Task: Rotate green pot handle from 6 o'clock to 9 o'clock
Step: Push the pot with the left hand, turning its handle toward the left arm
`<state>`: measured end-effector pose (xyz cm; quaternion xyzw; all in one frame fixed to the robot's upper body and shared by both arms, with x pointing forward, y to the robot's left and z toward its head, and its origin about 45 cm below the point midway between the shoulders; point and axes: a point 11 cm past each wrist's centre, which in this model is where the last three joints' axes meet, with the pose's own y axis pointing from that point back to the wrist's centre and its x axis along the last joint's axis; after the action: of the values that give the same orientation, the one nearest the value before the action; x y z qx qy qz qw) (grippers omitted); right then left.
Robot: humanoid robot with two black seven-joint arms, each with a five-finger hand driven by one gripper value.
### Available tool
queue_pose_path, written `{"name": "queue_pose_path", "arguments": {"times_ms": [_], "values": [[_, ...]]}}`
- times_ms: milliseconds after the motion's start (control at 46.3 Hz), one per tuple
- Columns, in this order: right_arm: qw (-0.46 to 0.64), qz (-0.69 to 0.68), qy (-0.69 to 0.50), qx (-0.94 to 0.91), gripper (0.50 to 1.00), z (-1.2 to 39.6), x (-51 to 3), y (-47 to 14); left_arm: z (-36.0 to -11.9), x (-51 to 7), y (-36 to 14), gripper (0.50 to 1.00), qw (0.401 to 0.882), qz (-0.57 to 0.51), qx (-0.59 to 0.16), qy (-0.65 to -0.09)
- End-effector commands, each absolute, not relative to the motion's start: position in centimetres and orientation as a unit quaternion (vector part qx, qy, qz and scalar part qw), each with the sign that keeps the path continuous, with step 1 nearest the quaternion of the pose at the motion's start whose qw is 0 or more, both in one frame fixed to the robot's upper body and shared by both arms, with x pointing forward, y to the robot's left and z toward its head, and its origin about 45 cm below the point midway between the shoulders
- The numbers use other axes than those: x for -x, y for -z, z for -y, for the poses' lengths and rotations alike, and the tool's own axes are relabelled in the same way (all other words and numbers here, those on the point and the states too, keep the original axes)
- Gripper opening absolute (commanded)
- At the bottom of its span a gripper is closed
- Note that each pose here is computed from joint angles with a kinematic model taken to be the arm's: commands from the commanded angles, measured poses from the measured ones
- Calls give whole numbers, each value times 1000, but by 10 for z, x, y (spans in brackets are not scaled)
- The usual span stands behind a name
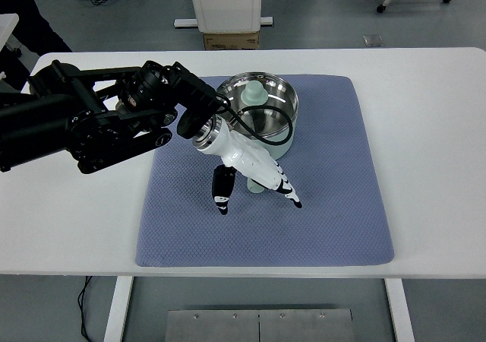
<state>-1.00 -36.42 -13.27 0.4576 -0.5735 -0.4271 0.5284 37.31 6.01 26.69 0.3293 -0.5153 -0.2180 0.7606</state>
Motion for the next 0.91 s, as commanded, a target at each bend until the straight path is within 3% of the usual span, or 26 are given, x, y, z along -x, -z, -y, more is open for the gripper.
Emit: {"name": "queue_pose_path", "arguments": {"times_ms": [0, 885], "values": [[529, 573, 427, -458, 1000, 364, 10, 133, -61, -374, -266, 1000, 753, 521, -335, 222], [529, 573, 427, -458, 1000, 364, 10, 133, -74, -383, -271, 1000, 696, 550, -385, 254]]}}
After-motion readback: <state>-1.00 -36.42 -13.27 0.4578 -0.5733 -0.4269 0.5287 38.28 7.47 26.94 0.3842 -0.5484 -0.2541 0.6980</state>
